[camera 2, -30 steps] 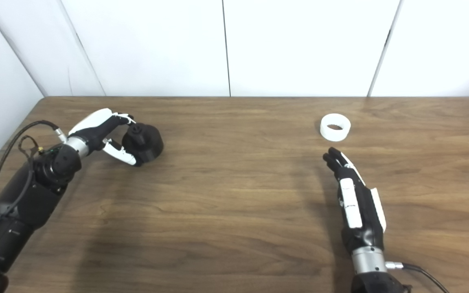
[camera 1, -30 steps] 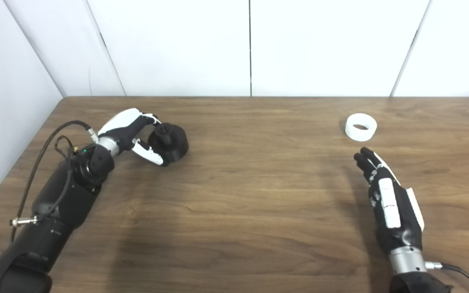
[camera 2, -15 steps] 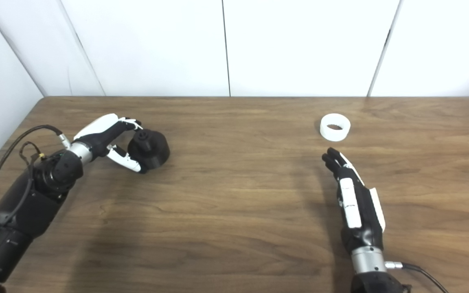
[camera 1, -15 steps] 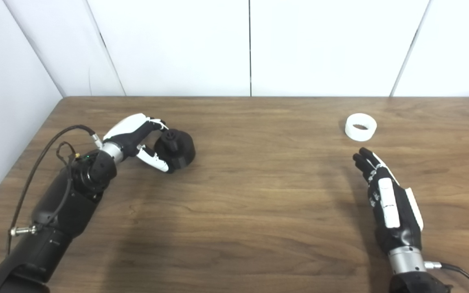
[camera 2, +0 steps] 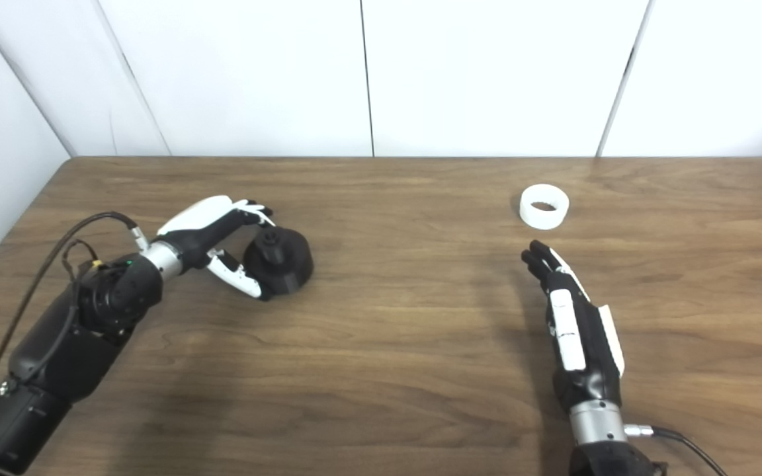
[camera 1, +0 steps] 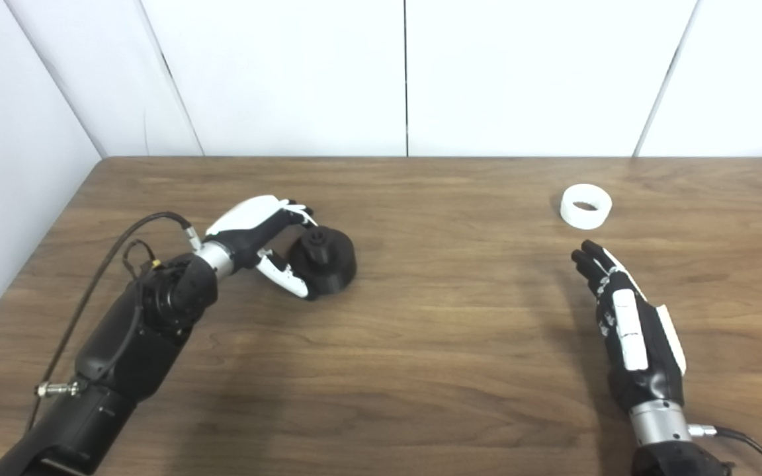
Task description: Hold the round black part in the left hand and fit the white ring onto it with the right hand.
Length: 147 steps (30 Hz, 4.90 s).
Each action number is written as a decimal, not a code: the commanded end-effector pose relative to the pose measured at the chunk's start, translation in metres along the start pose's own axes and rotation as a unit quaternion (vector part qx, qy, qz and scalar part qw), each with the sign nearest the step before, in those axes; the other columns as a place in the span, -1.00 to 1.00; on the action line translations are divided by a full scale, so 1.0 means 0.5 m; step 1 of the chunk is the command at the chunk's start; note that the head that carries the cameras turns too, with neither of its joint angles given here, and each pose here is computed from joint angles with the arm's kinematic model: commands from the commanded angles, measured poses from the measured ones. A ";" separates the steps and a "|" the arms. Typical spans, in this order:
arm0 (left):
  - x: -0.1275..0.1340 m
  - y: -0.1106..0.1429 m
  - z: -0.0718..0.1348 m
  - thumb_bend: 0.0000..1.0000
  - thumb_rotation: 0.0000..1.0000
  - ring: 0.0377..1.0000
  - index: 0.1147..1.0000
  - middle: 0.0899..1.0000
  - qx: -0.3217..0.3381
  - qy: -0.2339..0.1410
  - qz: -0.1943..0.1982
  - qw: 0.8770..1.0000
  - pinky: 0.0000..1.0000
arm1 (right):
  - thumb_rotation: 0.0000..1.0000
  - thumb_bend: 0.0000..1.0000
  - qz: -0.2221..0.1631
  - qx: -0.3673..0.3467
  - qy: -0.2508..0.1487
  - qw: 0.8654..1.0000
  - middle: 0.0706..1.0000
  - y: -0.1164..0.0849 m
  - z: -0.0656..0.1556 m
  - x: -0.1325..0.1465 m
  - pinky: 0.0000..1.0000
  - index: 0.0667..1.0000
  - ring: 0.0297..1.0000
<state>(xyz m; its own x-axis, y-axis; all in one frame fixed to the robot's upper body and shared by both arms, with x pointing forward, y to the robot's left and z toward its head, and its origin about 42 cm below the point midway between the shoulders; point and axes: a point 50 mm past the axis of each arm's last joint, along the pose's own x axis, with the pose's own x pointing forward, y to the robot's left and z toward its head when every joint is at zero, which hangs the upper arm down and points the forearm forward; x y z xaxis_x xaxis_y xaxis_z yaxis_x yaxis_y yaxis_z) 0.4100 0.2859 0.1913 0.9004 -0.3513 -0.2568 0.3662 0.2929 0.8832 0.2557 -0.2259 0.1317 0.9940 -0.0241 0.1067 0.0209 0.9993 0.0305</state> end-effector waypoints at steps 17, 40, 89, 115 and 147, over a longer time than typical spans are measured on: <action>-0.022 -0.025 0.114 0.66 -0.47 1.00 0.20 0.87 0.037 -0.103 -0.033 0.993 0.86 | 0.86 0.11 0.003 -0.009 0.007 1.000 0.71 -0.007 -0.005 -0.045 1.00 0.72 0.85; -0.070 -0.099 0.185 0.68 -0.46 1.00 0.19 0.88 0.036 -0.177 -0.073 0.981 0.84 | 0.84 0.20 -0.002 -0.011 -0.006 1.000 0.73 -0.020 0.018 -0.032 1.00 0.74 0.89; -0.062 -0.106 0.195 0.65 -0.52 1.00 0.19 0.90 0.025 -0.180 -0.081 0.980 0.85 | -0.31 0.70 0.068 -0.514 0.042 0.854 0.82 -0.127 0.210 0.499 0.77 0.44 0.93; -0.068 -0.114 0.193 0.67 -0.47 1.00 0.18 0.88 0.038 -0.186 -0.079 0.979 0.99 | -0.22 0.70 0.081 -0.524 0.058 0.846 0.81 -0.130 0.218 0.517 0.88 0.48 0.97; -0.069 -0.123 0.192 0.70 -0.39 1.00 0.17 0.85 0.056 -0.188 -0.079 0.978 1.00 | -0.23 0.69 0.069 -0.503 0.049 0.860 0.75 -0.119 0.239 0.540 0.86 0.49 0.93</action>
<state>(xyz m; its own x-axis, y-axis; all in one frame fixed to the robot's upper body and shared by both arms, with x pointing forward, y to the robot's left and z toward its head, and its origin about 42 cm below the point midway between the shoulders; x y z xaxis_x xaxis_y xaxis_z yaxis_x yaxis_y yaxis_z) 0.3314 0.1911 0.1802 0.6736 -0.6952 -0.2510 0.4726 0.1439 0.8695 0.4962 -0.2997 0.2358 0.9859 0.0451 -0.1613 -0.1618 0.5057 -0.8474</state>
